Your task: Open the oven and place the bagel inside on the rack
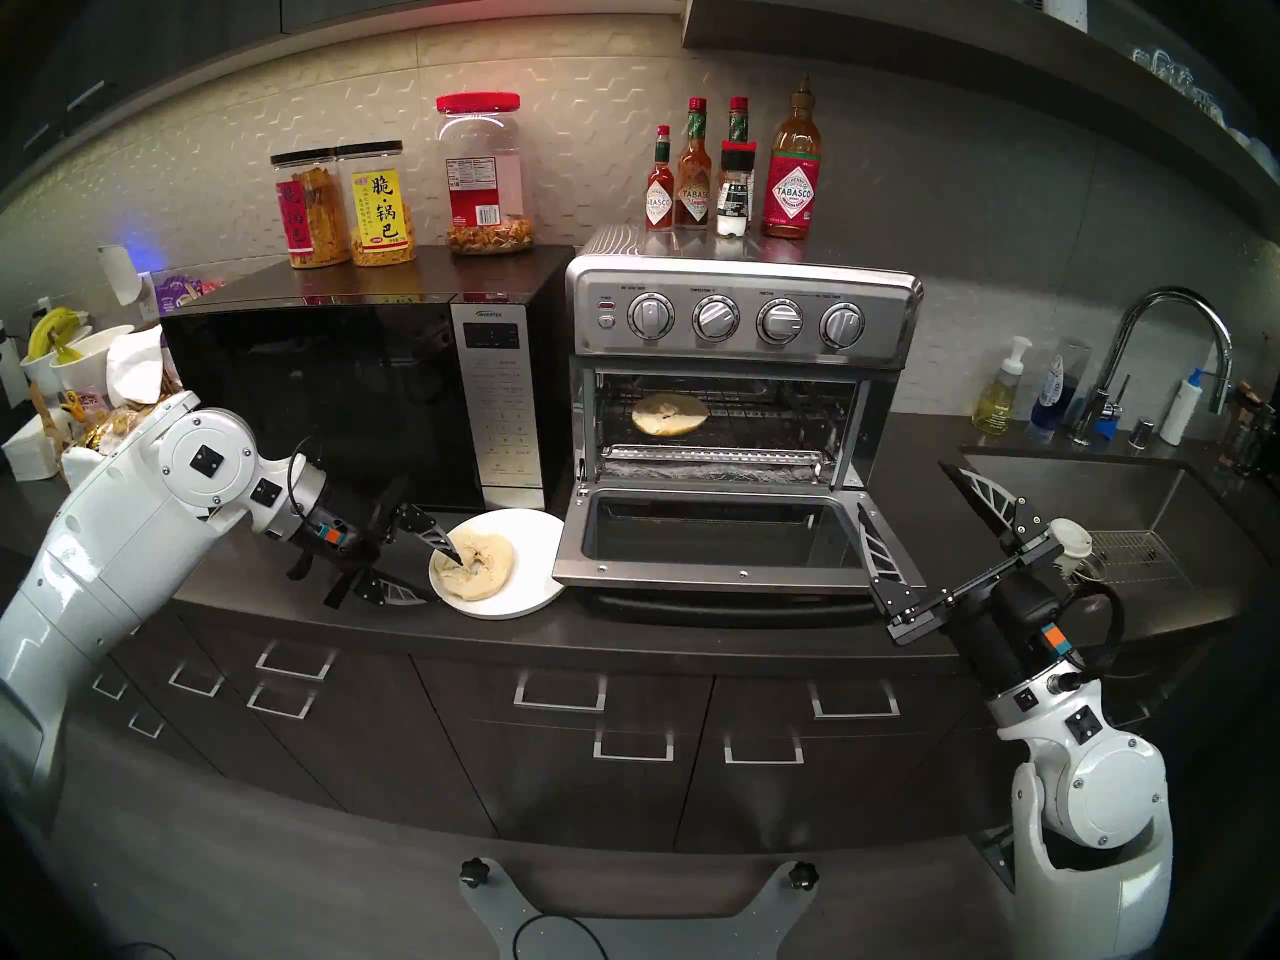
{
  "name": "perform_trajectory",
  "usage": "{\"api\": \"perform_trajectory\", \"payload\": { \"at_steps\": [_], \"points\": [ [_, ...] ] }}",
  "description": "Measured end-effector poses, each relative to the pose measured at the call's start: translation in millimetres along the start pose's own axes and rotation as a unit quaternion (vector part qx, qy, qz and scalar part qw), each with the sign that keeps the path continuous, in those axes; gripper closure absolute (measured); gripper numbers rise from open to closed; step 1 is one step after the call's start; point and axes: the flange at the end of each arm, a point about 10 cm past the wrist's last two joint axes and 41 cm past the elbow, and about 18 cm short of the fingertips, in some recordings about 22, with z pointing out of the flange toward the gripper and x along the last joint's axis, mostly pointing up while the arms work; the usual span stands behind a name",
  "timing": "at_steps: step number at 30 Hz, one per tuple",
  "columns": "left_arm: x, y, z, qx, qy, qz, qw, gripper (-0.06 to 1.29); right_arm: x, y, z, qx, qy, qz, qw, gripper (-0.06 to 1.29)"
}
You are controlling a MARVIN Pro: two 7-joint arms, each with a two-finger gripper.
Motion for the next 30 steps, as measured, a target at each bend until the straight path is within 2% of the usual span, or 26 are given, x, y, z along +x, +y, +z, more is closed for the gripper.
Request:
{"api": "perform_trajectory", "payload": {
  "at_steps": [2, 9, 20, 30],
  "points": [
    [0.1, 0.3, 0.1, -0.001, 0.000, -0.001, 1.0000, 0.49, 0.0, 0.0, 0.0, 0.000, 0.000, 0.000, 1.0000, -0.01],
    [-1.4, -0.5, 1.6, -0.006, -0.005, 0.002, 1.0000, 0.49, 0.0, 0.0, 0.0, 0.000, 0.000, 0.000, 1.0000, -0.01],
    [-8.8, -2.2, 7.3, -0.004, -0.010, 0.003, 0.9999, 0.64, 0.0, 0.0, 0.0, 0.000, 0.000, 0.000, 1.0000, -0.01],
    [-8.1, -4.9, 12.4, -0.002, -0.004, 0.006, 1.0000, 0.73, 0.0, 0.0, 0.0, 0.000, 0.000, 0.000, 1.0000, -0.01]
  ]
}}
